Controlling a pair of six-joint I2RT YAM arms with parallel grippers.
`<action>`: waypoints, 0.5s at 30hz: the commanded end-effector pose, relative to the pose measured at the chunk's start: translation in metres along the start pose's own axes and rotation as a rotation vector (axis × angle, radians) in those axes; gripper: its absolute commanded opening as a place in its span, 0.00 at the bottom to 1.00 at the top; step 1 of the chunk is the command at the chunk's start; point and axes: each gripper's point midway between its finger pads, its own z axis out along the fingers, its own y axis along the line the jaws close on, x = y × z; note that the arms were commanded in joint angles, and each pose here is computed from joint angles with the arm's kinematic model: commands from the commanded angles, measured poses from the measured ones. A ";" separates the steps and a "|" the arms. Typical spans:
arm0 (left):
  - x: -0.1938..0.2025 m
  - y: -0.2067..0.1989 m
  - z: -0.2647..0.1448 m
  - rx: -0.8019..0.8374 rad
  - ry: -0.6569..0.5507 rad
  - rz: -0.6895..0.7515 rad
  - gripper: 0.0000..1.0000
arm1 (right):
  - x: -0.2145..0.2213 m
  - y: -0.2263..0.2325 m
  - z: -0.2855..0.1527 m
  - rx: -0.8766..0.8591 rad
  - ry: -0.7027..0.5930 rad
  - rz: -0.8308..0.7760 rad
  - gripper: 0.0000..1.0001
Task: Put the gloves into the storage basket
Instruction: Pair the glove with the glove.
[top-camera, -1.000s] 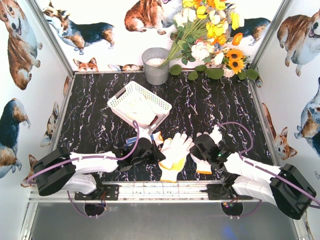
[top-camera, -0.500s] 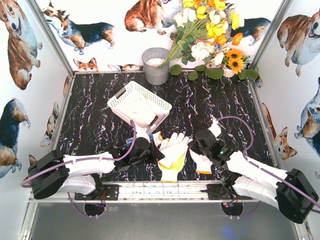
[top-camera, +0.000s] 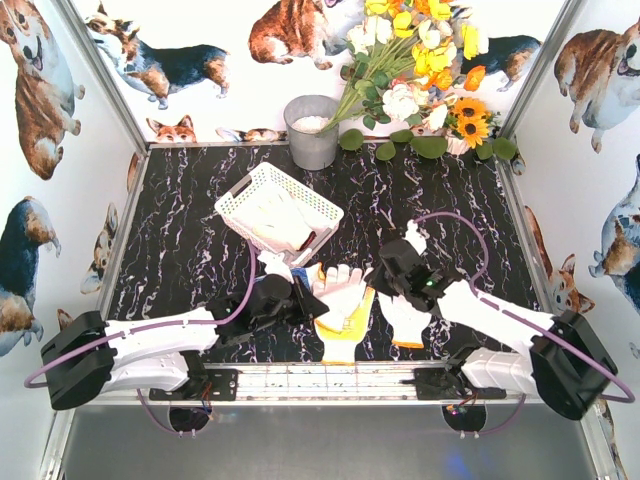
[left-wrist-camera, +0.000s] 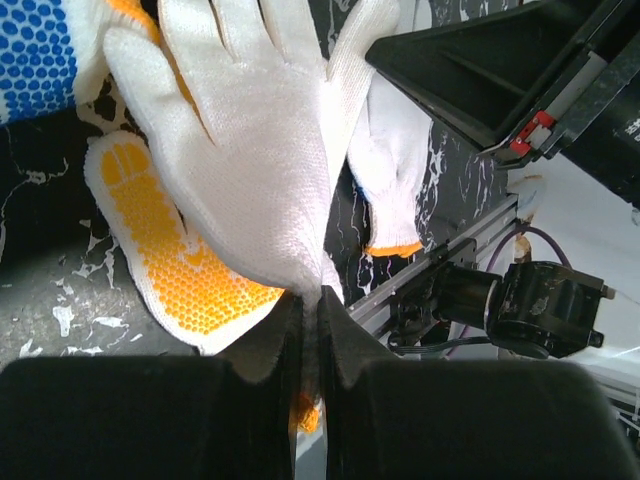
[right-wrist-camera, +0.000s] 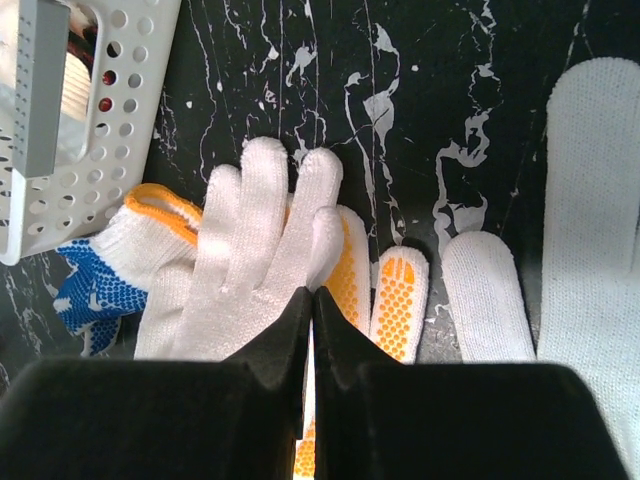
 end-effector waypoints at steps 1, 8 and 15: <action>0.013 0.005 -0.002 -0.021 0.041 -0.044 0.00 | -0.014 0.026 0.000 -0.060 -0.012 -0.016 0.00; 0.038 0.006 -0.004 -0.059 0.090 -0.046 0.00 | -0.011 0.027 0.000 -0.031 0.038 -0.056 0.00; 0.057 0.012 -0.005 -0.083 0.106 -0.075 0.00 | -0.004 0.025 -0.002 -0.022 0.080 -0.069 0.00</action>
